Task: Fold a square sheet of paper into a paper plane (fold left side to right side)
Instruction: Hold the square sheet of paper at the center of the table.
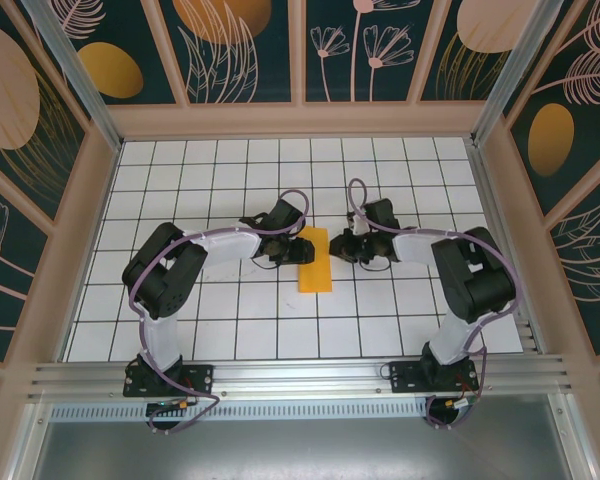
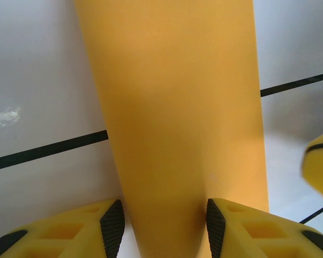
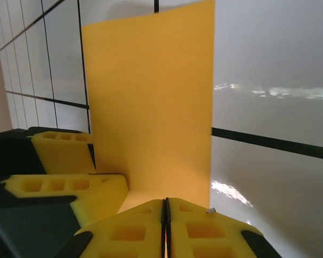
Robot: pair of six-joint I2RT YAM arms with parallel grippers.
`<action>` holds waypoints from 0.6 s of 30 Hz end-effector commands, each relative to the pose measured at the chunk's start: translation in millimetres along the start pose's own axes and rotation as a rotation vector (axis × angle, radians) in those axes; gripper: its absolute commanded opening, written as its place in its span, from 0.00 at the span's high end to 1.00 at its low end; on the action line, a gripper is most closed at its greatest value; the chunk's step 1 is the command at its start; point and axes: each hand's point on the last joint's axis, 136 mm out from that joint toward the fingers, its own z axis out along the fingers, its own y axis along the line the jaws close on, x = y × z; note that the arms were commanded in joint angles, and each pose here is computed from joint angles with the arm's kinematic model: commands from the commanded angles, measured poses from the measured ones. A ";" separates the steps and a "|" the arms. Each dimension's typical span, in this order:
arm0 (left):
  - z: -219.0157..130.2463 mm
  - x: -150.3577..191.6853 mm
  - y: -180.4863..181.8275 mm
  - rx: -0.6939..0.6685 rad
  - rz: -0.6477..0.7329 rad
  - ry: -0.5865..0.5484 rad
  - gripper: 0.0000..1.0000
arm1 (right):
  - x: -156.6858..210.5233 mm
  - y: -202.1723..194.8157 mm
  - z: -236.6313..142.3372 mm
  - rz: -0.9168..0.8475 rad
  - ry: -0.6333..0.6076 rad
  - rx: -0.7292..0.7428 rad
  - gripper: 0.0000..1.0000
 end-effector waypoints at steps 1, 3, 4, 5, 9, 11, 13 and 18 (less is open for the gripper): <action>27.5 30.1 18.0 -0.054 0.006 0.095 0.51 | -6.6 14.6 10.2 -0.019 0.006 -0.038 0.88; 27.5 29.9 18.2 -0.055 0.006 0.095 0.51 | -5.9 13.7 13.9 -0.017 0.013 -0.028 0.88; 27.5 30.1 18.0 -0.055 0.008 0.095 0.51 | -5.2 12.6 15.9 -0.016 0.016 -0.022 0.88; 27.8 30.6 17.8 -0.054 0.007 0.096 0.51 | -4.4 12.1 17.5 -0.018 0.020 -0.019 0.88; 28.0 30.3 18.5 -0.057 0.007 0.095 0.51 | -0.2 5.0 23.5 -0.012 0.040 0.014 0.89; 28.0 30.1 18.7 -0.057 0.007 0.095 0.51 | 2.2 -1.0 25.3 -0.006 0.050 0.041 0.89; 27.9 30.1 18.2 -0.055 0.008 0.096 0.52 | 3.8 -7.9 26.4 0.003 0.058 0.072 0.89; 25.2 27.2 18.5 -0.064 0.008 0.083 0.52 | 12.8 -28.0 31.3 0.026 0.096 0.145 0.90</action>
